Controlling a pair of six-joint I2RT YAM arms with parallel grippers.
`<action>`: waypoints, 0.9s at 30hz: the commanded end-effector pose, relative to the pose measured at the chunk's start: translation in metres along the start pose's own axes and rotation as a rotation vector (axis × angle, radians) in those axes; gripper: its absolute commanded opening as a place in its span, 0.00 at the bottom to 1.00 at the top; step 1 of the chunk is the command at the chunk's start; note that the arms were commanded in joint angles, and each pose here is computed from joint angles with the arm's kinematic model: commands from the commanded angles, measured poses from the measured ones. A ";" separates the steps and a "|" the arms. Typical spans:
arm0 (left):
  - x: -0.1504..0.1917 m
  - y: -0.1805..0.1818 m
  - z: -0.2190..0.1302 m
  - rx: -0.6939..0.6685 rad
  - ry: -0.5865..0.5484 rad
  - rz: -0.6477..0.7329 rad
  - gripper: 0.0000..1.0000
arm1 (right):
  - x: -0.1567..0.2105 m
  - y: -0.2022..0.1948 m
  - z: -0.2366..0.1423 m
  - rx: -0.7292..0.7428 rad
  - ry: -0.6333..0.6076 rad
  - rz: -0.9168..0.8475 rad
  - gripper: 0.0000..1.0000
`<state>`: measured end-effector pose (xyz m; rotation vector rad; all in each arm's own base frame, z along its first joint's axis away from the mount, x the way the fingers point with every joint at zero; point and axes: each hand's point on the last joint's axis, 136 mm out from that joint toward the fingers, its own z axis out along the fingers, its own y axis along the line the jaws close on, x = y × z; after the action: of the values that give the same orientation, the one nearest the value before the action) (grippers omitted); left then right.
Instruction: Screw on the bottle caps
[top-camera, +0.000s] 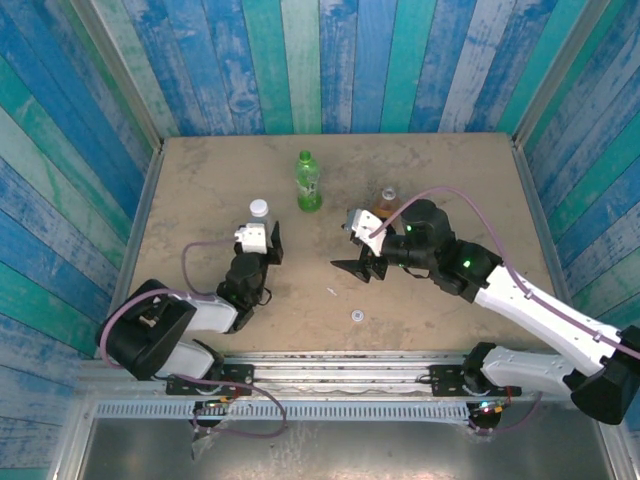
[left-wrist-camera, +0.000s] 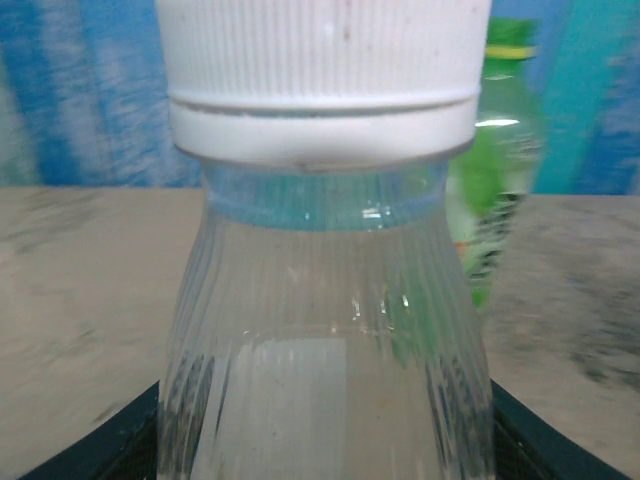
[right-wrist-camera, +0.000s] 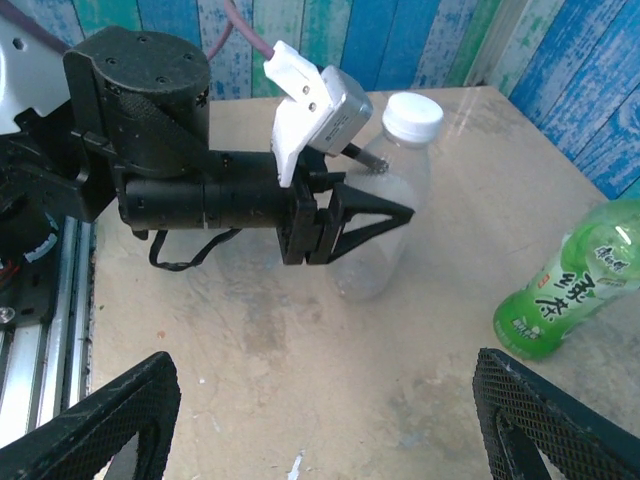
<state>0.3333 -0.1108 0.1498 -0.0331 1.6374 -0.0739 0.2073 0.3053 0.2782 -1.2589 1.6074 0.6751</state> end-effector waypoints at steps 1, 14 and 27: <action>-0.002 0.047 -0.006 -0.248 -0.014 -0.081 0.30 | 0.006 0.002 0.006 -0.021 0.004 0.005 0.79; 0.021 0.081 -0.006 -0.464 -0.001 -0.152 0.32 | 0.010 0.003 0.006 -0.021 0.013 0.008 0.79; 0.024 0.076 0.003 -0.472 0.029 -0.119 0.67 | 0.009 0.001 0.004 -0.007 0.011 0.000 0.79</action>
<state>0.3364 -0.0392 0.1317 -0.5039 1.6087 0.1695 0.2073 0.3078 0.2633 -1.2797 1.6360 0.6845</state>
